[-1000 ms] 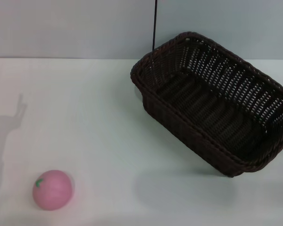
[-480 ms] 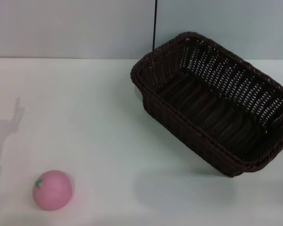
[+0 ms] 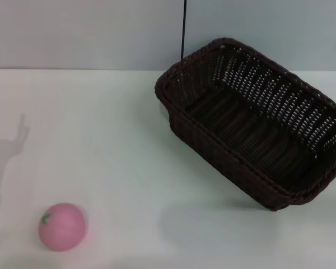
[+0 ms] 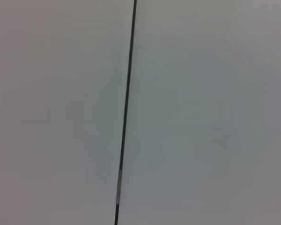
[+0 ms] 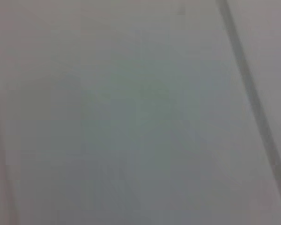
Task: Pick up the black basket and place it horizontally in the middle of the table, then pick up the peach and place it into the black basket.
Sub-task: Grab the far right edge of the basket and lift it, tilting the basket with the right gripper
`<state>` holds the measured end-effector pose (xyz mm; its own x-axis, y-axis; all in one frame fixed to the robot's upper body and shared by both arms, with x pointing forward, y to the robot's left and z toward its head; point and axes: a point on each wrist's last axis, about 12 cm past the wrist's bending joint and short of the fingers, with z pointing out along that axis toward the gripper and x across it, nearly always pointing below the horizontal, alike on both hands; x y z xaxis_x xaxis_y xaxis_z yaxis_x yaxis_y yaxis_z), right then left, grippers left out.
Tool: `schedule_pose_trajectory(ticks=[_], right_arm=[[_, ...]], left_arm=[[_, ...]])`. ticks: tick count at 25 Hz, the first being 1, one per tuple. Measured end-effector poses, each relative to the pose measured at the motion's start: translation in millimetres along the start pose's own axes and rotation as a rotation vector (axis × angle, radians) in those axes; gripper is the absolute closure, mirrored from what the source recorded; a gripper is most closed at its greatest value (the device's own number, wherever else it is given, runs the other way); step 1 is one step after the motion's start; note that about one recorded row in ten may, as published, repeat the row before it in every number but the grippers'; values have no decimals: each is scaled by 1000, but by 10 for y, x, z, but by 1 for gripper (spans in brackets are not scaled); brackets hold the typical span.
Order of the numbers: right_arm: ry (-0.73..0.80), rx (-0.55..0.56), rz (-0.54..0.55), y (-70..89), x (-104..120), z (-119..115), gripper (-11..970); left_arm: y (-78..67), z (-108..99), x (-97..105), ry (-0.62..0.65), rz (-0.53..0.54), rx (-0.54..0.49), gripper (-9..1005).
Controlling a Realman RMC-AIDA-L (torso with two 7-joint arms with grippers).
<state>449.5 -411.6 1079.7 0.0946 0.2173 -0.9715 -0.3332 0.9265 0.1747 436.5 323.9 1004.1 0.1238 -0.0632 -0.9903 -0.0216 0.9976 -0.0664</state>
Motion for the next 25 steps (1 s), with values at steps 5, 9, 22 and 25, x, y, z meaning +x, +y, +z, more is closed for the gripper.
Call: schedule_pose_trajectory(ticks=[5,9,22,25], right_arm=[[232,-127,79,-79,-429,225,318],[402,-159,87,-37,-770,462,321],[831,-242,104,264,-1030,1369,331],[893,-241,100,320,-900,1521,334]], left_arm=[[-32,52,-5,-4,3,15,161],[-64,73,-4,-2,16,42,161],[-131,69,8,5,16,91,163],[-148,69,19,11,16,95,164]])
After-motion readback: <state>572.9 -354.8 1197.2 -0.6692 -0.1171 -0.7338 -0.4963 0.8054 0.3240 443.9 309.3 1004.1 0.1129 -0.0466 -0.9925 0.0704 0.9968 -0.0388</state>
